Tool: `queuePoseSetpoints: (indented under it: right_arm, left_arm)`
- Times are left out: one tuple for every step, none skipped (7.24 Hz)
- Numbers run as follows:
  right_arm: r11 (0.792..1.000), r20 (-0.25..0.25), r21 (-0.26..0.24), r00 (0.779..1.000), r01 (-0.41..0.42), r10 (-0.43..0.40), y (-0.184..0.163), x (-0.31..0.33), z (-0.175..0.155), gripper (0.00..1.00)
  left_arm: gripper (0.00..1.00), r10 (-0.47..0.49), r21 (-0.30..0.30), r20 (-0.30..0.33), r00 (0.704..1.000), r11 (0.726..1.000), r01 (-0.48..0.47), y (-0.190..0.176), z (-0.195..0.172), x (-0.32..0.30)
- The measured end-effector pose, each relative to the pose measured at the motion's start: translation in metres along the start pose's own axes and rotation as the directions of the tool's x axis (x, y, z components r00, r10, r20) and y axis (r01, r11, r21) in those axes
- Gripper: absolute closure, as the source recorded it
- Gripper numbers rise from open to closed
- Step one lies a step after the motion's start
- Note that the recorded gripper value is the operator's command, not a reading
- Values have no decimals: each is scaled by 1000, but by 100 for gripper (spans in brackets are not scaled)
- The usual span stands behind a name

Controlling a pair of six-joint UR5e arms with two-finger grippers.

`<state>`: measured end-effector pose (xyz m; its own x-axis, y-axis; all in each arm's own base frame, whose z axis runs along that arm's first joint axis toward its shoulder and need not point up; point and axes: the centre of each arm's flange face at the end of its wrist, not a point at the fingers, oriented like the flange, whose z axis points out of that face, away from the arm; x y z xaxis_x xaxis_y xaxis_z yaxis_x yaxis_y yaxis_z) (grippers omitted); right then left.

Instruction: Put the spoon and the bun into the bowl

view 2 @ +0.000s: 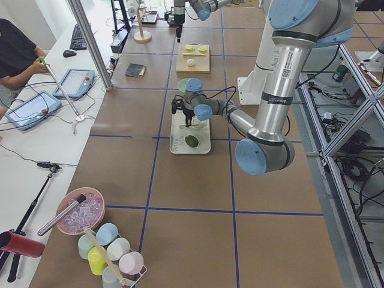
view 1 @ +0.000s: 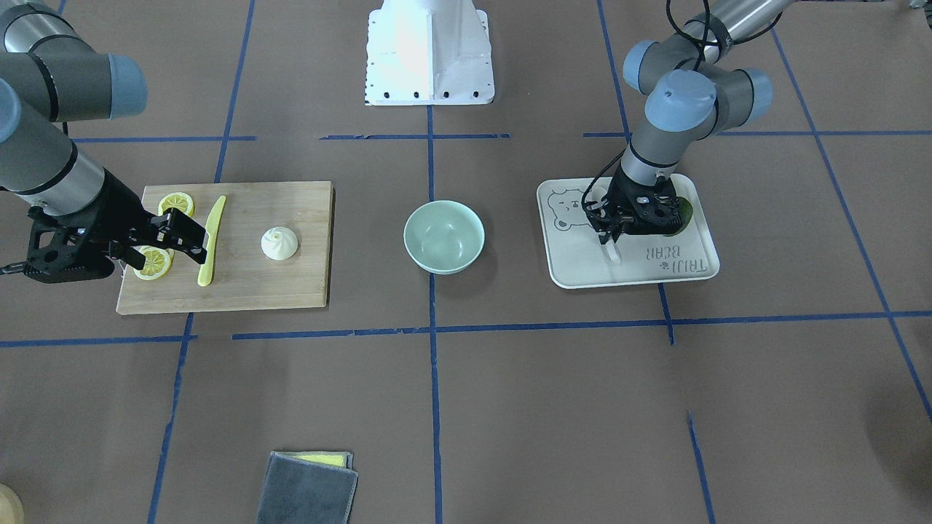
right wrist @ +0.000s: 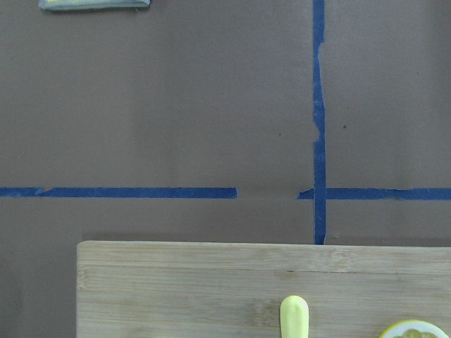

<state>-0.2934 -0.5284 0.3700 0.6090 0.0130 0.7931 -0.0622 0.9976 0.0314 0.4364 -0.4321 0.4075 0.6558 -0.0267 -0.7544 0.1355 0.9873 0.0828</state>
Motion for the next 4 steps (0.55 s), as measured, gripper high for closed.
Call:
queuePoseSetpoints:
  right_arm:
    - [1000,-1,-2,1000,-1,1,1,-10,3,0]
    - [1000,-1,-4,1000,-8,8,4,-23,7,0]
    - [1000,-6,2,1000,-16,16,10,-42,17,0]
    - [1000,-17,14,1000,-20,20,19,-66,31,0]
  left_arm:
    - [100,-1,-2,5,1000,1000,1,1,-8,4]
    - [100,-4,-8,22,1000,1000,5,2,-21,10]
    - [100,-8,-14,39,999,1000,8,3,-34,17]
    - [100,-9,-14,42,999,1000,10,1,-43,25]
